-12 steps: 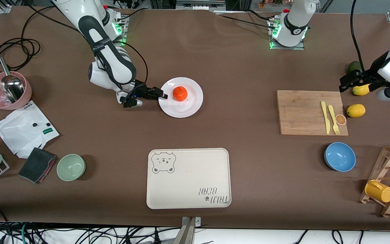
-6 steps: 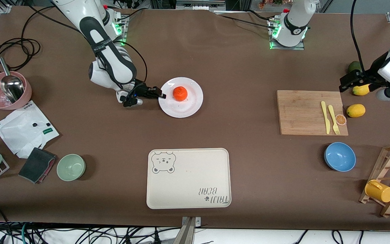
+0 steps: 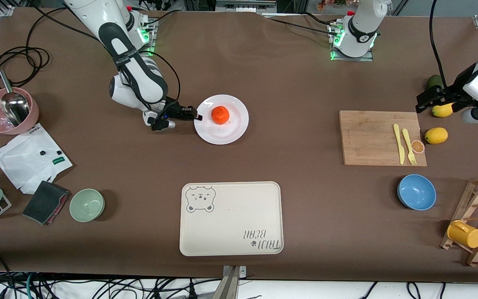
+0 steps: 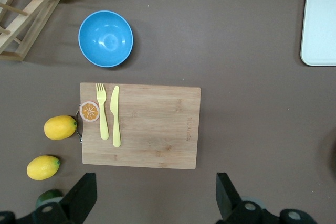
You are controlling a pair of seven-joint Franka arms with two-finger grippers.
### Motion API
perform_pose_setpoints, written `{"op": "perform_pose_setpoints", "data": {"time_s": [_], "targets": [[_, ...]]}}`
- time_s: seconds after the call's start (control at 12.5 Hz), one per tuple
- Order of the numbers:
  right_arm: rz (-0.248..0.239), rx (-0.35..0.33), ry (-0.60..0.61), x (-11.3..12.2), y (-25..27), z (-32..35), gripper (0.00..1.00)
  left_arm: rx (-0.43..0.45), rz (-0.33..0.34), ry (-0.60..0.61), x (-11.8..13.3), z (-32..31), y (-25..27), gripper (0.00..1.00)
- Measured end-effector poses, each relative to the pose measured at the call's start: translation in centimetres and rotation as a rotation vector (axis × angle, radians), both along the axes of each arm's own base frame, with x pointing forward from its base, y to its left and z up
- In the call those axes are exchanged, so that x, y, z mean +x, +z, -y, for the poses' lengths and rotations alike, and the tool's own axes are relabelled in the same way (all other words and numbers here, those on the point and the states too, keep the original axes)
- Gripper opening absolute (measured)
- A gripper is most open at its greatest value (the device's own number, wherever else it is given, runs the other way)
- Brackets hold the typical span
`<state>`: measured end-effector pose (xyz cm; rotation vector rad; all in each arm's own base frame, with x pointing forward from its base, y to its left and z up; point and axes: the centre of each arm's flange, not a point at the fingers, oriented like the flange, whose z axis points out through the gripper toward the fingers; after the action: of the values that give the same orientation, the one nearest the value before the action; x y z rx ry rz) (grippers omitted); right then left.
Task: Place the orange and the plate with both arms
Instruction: 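Lift the plate with the orange and carry it onto the bear tray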
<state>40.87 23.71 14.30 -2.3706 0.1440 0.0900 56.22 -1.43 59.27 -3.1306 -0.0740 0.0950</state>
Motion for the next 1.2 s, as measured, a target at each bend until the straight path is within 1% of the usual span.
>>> {"op": "perform_pose_setpoints", "data": {"time_s": [0.08,0.48,0.72,0.88,0.96,1.2], "targets": [[0.003,0.011,-0.005,0.0,0.3,-0.1,0.07,0.0,0.0,0.0,0.0,0.0,0.0,1.0],[-0.004,0.025,-0.032,0.2,0.4,-0.3,0.07,0.0,0.0,0.0,0.0,0.0,0.0,1.0],[0.005,0.046,-0.074,1.4,1.1,-0.8,0.07,0.0,0.0,0.0,0.0,0.0,0.0,1.0],[0.01,0.059,-0.106,2.9,1.7,-1.3,0.07,0.0,0.0,0.0,0.0,0.0,0.0,1.0],[0.008,0.075,-0.131,4.1,2.2,-1.8,0.05,0.0,0.0,0.0,0.0,0.0,0.0,1.0],[0.014,0.132,-0.203,8.7,3.5,-3.8,0.05,0.0,0.0,0.0,0.0,0.0,0.0,1.0]]}}
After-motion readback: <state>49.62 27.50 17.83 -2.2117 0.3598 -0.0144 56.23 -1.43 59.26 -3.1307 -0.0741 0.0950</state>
